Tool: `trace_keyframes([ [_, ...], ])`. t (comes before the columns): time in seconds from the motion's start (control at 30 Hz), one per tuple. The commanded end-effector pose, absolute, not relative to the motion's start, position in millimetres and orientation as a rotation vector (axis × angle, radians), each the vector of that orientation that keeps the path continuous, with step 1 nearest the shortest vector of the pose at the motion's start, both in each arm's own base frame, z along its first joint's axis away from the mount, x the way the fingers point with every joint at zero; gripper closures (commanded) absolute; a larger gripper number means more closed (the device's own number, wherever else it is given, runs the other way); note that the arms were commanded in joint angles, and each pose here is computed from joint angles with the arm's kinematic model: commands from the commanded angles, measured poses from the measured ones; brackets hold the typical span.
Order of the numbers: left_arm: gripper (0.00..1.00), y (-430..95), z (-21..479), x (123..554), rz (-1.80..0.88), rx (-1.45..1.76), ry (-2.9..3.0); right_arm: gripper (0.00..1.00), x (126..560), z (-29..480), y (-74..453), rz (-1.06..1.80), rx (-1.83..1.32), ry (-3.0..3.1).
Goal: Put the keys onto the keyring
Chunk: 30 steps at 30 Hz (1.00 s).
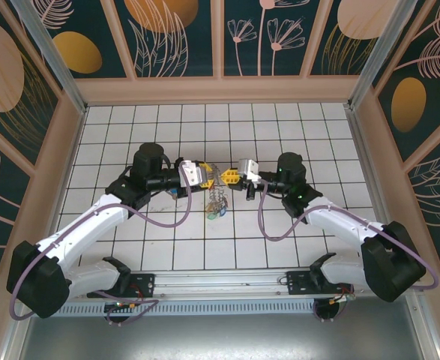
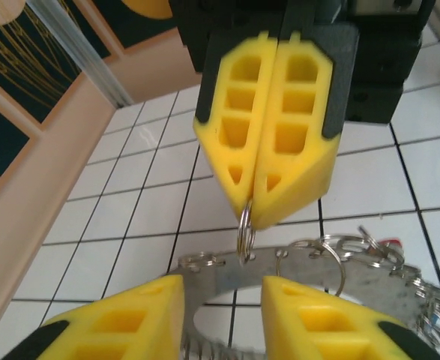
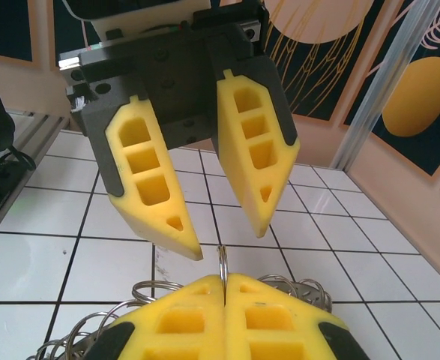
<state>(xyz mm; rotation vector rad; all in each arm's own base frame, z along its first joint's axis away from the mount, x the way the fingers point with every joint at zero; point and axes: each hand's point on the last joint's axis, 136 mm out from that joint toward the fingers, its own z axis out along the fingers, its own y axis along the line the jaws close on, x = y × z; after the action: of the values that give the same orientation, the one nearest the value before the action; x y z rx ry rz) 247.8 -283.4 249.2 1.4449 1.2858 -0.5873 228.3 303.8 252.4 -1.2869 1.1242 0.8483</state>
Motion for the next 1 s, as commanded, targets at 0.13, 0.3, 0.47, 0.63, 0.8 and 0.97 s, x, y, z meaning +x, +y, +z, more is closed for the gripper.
trace_keyframes([
  [0.13,0.73,-291,264,234,-0.709,1.438,1.197,1.0,217,279,303,0.856,-1.279,0.995],
  [0.3,0.74,-292,258,235,-0.709,1.442,1.212,1.0,215,279,303,0.861,-1.282,0.991],
  [0.47,0.74,-291,252,238,-0.697,1.442,1.232,1.0,213,280,303,0.864,-1.288,0.984],
  [0.63,0.77,-292,249,240,-0.702,1.446,1.237,1.0,211,283,304,0.867,-1.291,0.972],
  [0.8,0.78,-294,251,240,-0.714,1.445,1.223,1.0,210,284,306,0.872,-1.294,0.965],
  [0.97,0.92,-295,253,238,-0.726,1.453,1.203,1.0,209,283,308,0.875,-1.297,0.966],
])
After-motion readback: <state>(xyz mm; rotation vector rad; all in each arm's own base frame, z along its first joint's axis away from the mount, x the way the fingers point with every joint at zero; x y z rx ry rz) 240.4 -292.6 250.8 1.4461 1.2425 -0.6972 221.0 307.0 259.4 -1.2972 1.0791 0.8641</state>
